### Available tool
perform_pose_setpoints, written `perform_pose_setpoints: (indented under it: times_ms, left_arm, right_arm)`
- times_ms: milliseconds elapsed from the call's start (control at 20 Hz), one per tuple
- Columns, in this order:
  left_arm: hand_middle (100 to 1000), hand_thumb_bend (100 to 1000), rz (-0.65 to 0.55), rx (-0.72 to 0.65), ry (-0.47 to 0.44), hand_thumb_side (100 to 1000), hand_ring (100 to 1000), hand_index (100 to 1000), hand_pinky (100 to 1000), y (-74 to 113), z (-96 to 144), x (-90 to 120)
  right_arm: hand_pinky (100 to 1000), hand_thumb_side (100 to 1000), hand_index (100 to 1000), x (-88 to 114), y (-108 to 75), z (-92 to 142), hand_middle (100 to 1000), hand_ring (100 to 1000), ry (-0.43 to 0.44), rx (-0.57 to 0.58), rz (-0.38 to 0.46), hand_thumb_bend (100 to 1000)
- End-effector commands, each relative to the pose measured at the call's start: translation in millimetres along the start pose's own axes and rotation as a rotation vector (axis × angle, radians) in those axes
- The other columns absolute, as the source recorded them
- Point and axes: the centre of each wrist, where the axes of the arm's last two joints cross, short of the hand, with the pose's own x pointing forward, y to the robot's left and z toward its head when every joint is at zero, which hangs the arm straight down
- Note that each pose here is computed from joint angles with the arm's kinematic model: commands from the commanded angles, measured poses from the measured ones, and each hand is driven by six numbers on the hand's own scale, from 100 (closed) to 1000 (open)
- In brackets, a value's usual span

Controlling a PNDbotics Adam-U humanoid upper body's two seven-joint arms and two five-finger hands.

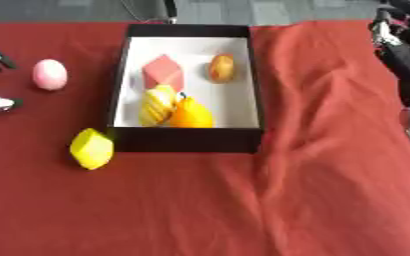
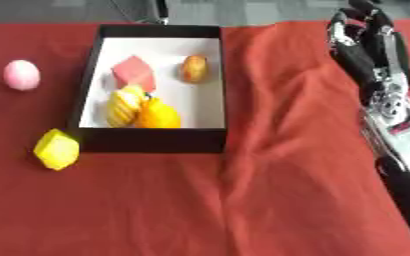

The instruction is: Pick up objects on the table and place them in the box.

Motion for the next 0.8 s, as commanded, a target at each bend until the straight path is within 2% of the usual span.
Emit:
perform_pose_setpoints:
  times_ms: [50,250,300,350,450,700,800]
  left_arm:
    - [785,437,0.01,0.051,0.002,303,798,821,767,15.3,1,1]
    - [777,380,0.026,0.087,0.007,287,790,805,754,14.6,-2,5]
    - [772,327,0.032,0.097,0.009,285,784,789,745,14.2,-3,6]
    - [771,316,0.038,0.108,0.009,285,783,787,743,13.8,-4,6]
    - [765,286,0.047,0.129,0.005,304,776,778,733,12.8,-6,8]
    - [767,392,0.019,0.181,0.017,340,774,824,733,10.7,-11,15]
    - [763,392,0.01,0.199,0.025,336,772,812,731,10.0,-14,17]
  right_arm:
    - [948,305,861,8,0.1,-6,770,763,-0.023,0.004,-0.005,100]
    - [948,307,861,8,2.5,-7,770,762,-0.023,0.012,-0.009,100]
    - [948,306,860,9,3.1,-8,769,761,-0.024,0.013,-0.011,100]
    - [948,306,860,9,3.6,-8,769,761,-0.025,0.015,-0.012,100]
    - [948,305,860,9,4.8,-8,768,760,-0.026,0.02,-0.015,100]
    - [948,304,857,12,9.6,-11,766,756,-0.034,0.038,-0.026,100]
    - [948,309,857,13,10.7,-11,767,755,-0.036,0.042,-0.028,100]
